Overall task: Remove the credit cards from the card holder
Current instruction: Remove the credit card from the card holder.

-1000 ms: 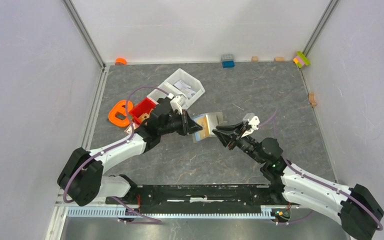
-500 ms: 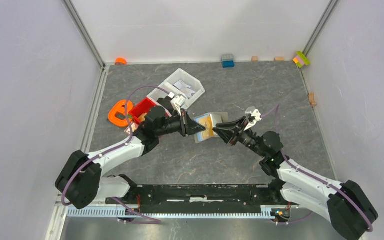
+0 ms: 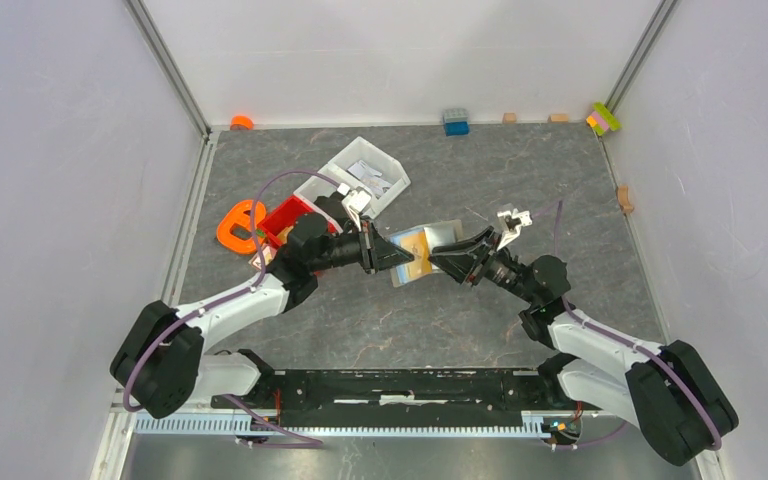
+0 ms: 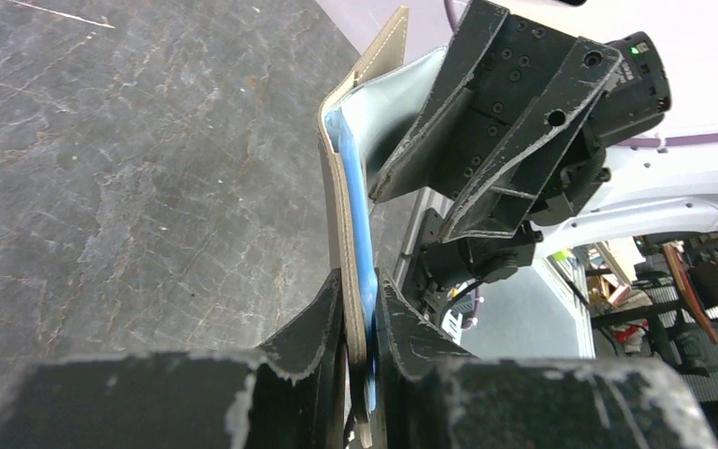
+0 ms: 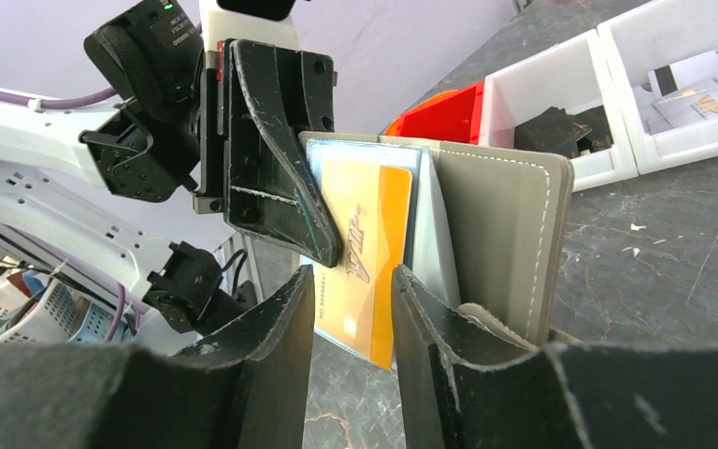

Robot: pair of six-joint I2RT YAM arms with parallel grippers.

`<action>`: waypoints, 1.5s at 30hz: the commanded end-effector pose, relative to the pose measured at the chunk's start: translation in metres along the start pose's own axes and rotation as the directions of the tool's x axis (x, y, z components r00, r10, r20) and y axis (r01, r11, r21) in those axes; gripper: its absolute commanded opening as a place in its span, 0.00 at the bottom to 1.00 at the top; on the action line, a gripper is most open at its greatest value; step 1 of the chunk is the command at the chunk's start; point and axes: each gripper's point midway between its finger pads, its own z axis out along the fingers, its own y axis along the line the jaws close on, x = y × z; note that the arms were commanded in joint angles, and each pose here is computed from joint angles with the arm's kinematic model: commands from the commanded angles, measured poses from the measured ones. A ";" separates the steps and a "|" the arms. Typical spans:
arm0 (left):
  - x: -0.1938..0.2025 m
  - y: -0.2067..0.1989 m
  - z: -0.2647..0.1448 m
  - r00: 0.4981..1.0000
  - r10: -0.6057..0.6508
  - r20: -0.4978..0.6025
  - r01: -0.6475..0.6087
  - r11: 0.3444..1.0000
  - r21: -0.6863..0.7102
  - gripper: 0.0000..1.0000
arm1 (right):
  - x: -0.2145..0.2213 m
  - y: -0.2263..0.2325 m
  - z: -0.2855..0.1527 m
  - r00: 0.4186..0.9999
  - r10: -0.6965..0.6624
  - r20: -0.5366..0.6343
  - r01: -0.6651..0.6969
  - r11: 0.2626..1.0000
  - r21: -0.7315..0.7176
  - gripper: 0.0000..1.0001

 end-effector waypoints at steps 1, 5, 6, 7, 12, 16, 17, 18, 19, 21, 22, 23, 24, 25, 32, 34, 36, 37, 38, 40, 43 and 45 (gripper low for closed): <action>-0.012 -0.026 -0.001 1.000 0.013 0.029 -0.016 0.993 0.118 0.05 | -0.007 0.013 0.001 1.000 -0.006 0.013 0.007 0.998 -0.068 0.41; -0.012 -0.034 0.000 1.000 0.006 0.021 -0.009 0.986 0.165 0.05 | -0.005 0.011 0.001 1.000 -0.003 0.007 0.003 0.998 -0.059 0.40; -0.012 -0.035 -0.001 1.000 0.007 0.021 -0.011 0.985 0.172 0.04 | -0.004 0.010 0.001 1.000 -0.003 0.005 0.003 0.998 -0.059 0.40; -0.012 -0.036 -0.001 1.000 0.008 0.021 -0.012 0.984 0.179 0.04 | -0.004 0.011 0.001 1.000 -0.002 0.005 0.003 0.998 -0.062 0.40; -0.011 -0.039 0.000 1.000 0.002 0.012 -0.004 0.981 0.193 0.04 | -0.008 0.025 -0.001 1.000 0.003 0.022 0.000 0.991 -0.130 0.27; -0.010 -0.037 0.001 1.000 -0.004 0.006 0.003 0.981 0.192 0.04 | -0.014 0.045 -0.004 0.999 0.017 0.045 -0.006 0.973 -0.232 0.17; -0.010 -0.037 0.001 1.000 -0.004 0.007 0.002 0.981 0.193 0.04 | -0.015 0.050 -0.005 0.999 0.024 0.042 -0.012 0.966 -0.259 0.15; -0.011 -0.038 0.001 1.000 -0.003 0.008 0.001 0.981 0.194 0.04 | -0.015 0.053 -0.005 0.999 0.031 0.040 -0.019 0.961 -0.276 0.13; -0.010 -0.038 0.001 1.000 -0.003 0.007 0.002 0.981 0.195 0.04 | -0.015 0.056 -0.006 0.999 0.036 0.040 -0.023 0.956 -0.292 0.13; -0.011 -0.039 0.001 1.000 -0.001 0.008 -0.001 0.980 0.198 0.04 | -0.015 0.057 -0.005 0.998 0.044 0.035 -0.032 0.952 -0.303 0.15; -0.011 -0.039 0.001 1.000 -0.002 0.008 0.001 0.980 0.198 0.03 | -0.014 0.056 -0.005 0.998 0.047 0.031 -0.036 0.953 -0.300 0.16; -0.011 -0.039 0.001 1.000 -0.002 0.008 0.000 0.980 0.200 0.04 | -0.013 0.055 -0.005 0.999 0.047 0.028 -0.036 0.953 -0.300 0.18; -0.010 -0.039 0.001 1.000 -0.002 0.007 0.001 0.980 0.200 0.03 | -0.012 0.055 -0.005 0.999 0.046 0.026 -0.036 0.954 -0.297 0.18; -0.010 -0.039 0.001 1.000 -0.001 0.007 0.000 0.979 0.203 0.03 | -0.013 0.054 -0.004 0.999 0.043 0.026 -0.033 0.955 -0.295 0.19; -0.011 -0.037 0.001 1.000 -0.006 0.012 0.003 0.982 0.190 0.09 | -0.010 0.041 -0.002 1.000 0.018 0.024 -0.012 0.974 -0.226 0.07; -0.012 -0.035 0.000 1.000 0.000 0.022 -0.004 0.986 0.169 0.12 | -0.007 0.030 -0.002 1.000 0.018 0.022 -0.014 0.986 -0.168 0.01; -0.013 -0.032 -0.001 0.999 0.009 0.032 -0.013 0.990 0.143 0.13 | -0.009 0.019 -0.005 0.999 0.019 0.038 -0.015 0.993 -0.114 0.00; -0.014 -0.031 -0.002 0.999 0.011 0.036 -0.016 0.991 0.132 0.14 | -0.010 0.014 -0.007 0.999 0.021 0.050 -0.016 0.996 -0.091 0.00; -0.014 -0.029 -0.002 0.999 0.014 0.039 -0.018 0.992 0.122 0.14 | -0.011 0.010 -0.010 0.998 0.025 0.059 -0.020 0.997 -0.076 0.00; -0.015 -0.027 -0.003 0.999 0.016 0.047 -0.021 0.994 0.106 0.14 | -0.014 0.003 -0.014 0.996 0.034 0.077 -0.030 0.998 -0.048 0.00; -0.016 -0.023 -0.004 0.998 0.018 0.056 -0.022 0.996 0.082 0.13 | -0.017 -0.006 -0.021 0.993 0.045 0.107 -0.044 0.999 -0.009 0.00; -0.018 -0.020 -0.006 0.997 0.022 0.067 -0.026 0.998 0.063 0.13 | -0.020 -0.009 -0.024 0.991 0.045 0.124 -0.047 0.999 0.008 0.00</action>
